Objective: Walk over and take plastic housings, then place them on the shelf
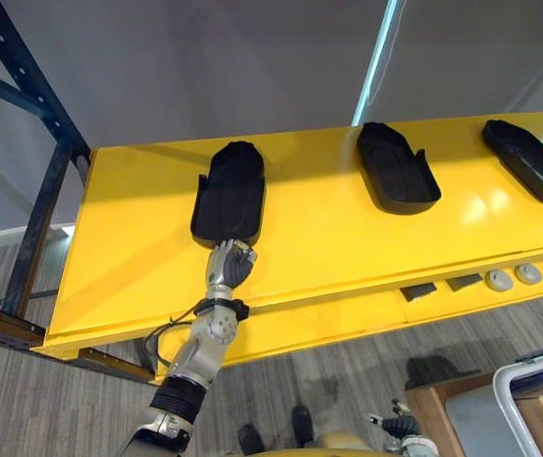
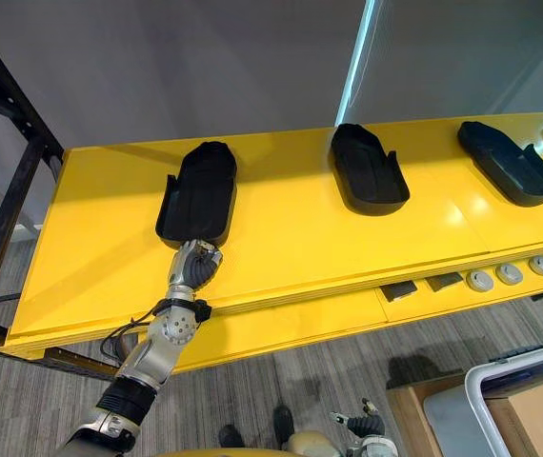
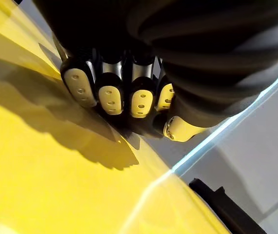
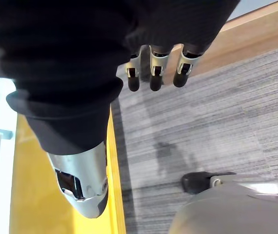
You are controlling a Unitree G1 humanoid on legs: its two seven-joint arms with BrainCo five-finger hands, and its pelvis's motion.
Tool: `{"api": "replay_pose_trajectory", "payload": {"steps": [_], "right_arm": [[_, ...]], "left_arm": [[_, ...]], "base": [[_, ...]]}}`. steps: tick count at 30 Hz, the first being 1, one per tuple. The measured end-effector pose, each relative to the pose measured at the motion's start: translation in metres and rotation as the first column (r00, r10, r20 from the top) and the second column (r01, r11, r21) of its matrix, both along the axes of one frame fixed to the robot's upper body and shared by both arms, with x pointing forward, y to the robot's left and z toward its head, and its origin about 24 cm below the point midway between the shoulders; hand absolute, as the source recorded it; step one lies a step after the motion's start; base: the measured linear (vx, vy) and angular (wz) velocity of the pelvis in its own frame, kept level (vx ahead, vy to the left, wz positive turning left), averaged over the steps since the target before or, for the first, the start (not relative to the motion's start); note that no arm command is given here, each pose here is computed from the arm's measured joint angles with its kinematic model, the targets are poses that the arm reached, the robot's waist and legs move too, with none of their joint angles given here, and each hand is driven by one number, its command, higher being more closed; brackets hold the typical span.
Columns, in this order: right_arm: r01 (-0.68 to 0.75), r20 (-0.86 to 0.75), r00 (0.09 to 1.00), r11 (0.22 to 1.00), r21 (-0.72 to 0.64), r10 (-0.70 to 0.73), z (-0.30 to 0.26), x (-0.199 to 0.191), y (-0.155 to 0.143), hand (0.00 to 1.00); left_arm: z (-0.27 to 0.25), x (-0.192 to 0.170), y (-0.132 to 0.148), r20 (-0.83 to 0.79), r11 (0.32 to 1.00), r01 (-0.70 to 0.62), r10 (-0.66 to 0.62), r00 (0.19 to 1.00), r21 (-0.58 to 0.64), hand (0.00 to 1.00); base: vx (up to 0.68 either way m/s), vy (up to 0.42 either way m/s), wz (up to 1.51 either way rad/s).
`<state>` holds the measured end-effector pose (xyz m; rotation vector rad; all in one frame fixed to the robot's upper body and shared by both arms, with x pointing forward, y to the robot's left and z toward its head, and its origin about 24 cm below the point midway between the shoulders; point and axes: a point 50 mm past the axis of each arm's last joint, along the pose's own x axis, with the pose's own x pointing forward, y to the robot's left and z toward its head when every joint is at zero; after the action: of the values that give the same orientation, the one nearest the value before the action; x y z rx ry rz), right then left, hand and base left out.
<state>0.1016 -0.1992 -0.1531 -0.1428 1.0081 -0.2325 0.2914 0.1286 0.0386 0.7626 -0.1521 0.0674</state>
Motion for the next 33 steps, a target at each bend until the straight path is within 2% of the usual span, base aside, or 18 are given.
{"api": "replay_pose_trajectory", "payload": {"steps": [8,14,18,21,24,26,29,31,33], "right_arm": [[-0.01,0.002,1.0,1.0,-0.001,0.01,0.0,0.001,0.002,0.0],[-0.012,0.002,1.0,1.0,0.001,0.012,0.0,0.002,0.002,0.0],[-0.01,-0.005,1.0,1.0,0.002,0.01,-0.001,0.0,0.002,0.0],[-0.008,-0.009,1.0,1.0,0.0,0.008,-0.001,-0.001,0.001,0.0],[-0.005,-0.018,1.0,1.0,-0.002,0.005,-0.002,-0.004,-0.001,0.0],[-0.004,-0.031,1.0,1.0,-0.004,0.004,-0.003,-0.007,-0.002,0.0],[0.005,-0.052,0.999,1.0,-0.011,-0.005,-0.004,-0.014,-0.006,0.0],[0.02,-0.072,0.997,1.0,-0.01,-0.02,-0.006,-0.022,-0.008,0.0],[0.036,-0.077,0.996,0.999,-0.008,-0.037,-0.007,-0.025,-0.008,0.0]], "left_arm": [[0.009,0.011,0.007,-0.007,0.997,-0.033,0.033,0.999,-0.073,1.0],[0.02,0.007,0.0,0.023,0.99,0.012,-0.009,1.0,-0.142,1.0],[0.051,-0.009,-0.012,0.177,0.973,0.113,-0.077,0.981,-0.201,1.0],[0.083,-0.027,-0.015,0.341,0.951,0.201,-0.113,0.933,-0.235,1.0],[0.113,-0.048,-0.007,0.492,0.935,0.252,-0.101,0.864,-0.25,1.0],[0.127,-0.062,0.008,0.566,0.929,0.239,-0.041,0.823,-0.281,1.0],[0.144,-0.08,0.044,0.667,0.925,0.135,0.15,0.73,-0.356,1.0],[0.147,-0.092,0.076,0.695,0.9,-0.005,0.34,0.634,-0.436,1.0],[0.14,-0.103,0.095,0.668,0.857,-0.11,0.466,0.58,-0.503,1.0]], "base": [[0.0,-0.004,0.02],[0.02,-0.012,0.12],[0.01,-0.014,0.15],[-0.02,-0.008,0.02],[-0.05,-0.02,0.08],[-0.04,-0.022,0.1],[-0.03,-0.02,0.12],[-0.01,-0.021,0.27],[0.0,-0.013,0.18]]}}
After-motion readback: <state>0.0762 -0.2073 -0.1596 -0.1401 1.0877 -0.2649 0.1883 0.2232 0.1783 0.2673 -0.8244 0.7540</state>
